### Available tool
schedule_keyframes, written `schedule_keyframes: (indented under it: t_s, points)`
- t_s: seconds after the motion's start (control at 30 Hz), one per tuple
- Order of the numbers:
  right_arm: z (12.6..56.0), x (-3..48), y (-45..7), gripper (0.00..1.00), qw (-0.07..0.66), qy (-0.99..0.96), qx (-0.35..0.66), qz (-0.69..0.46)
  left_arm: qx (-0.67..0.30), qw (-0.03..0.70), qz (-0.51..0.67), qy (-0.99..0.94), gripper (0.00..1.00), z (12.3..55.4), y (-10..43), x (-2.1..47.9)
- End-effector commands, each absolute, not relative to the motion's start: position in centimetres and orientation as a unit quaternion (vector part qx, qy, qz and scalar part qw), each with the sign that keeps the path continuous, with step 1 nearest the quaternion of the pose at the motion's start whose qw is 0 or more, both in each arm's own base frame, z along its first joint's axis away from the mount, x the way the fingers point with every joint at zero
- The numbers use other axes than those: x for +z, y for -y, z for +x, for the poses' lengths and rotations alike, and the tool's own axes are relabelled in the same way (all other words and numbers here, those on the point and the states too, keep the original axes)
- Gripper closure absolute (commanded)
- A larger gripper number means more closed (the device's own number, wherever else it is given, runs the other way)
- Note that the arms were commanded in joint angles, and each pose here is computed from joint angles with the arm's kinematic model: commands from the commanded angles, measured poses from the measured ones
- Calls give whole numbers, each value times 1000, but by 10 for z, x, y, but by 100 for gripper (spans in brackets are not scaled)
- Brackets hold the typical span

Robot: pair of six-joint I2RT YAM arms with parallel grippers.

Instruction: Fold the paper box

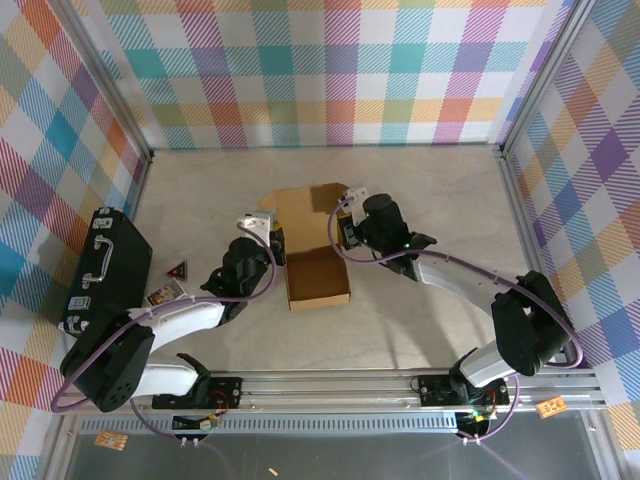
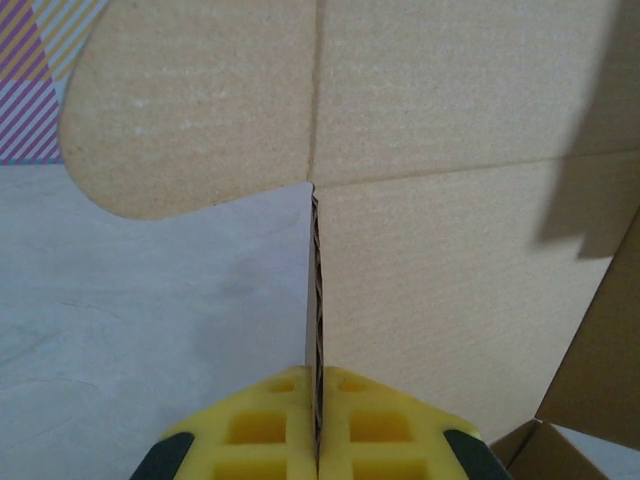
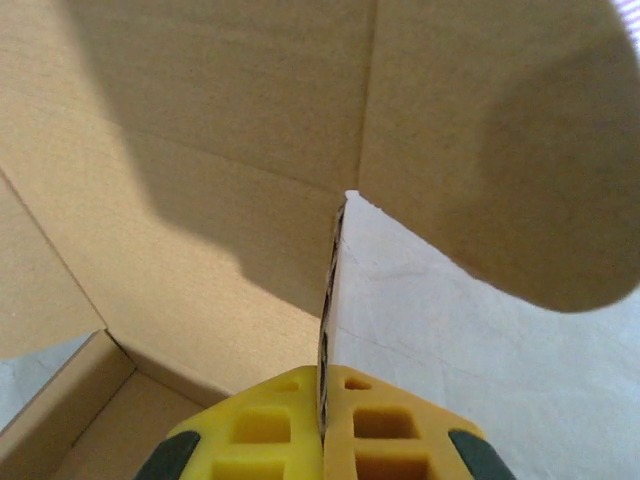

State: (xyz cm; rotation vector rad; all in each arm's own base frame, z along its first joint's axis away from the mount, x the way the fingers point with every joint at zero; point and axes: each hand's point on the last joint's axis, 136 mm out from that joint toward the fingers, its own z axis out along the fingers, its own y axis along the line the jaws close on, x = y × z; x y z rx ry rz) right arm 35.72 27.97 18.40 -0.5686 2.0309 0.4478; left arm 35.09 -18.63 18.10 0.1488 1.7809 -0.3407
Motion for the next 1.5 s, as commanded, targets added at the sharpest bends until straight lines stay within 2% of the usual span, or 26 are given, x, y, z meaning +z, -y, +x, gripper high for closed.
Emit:
schedule_keyframes:
  t_s: [0.0, 0.3, 0.93, 1.23, 1.47]
  points:
    - [340, 205, -314, 100, 477, -813, 250, -222, -215, 633, 76, -739, 100, 345, 224, 213]
    - [332, 190, -313, 100, 464, -828, 260, -177, -217, 623, 82, -747, 100, 338, 249, 200]
    - [317, 185, -324, 100, 488, -807, 271, -193, -254, 617, 73, -741, 99, 332, 280, 201]
    - [308, 186, -329, 100, 495, -790, 273, -235, -260, 605, 83, -748, 97, 329, 283, 216]
    - [295, 187, -328, 100, 519, -758, 283, -274, -221, 634, 81, -737, 93, 326, 263, 217]
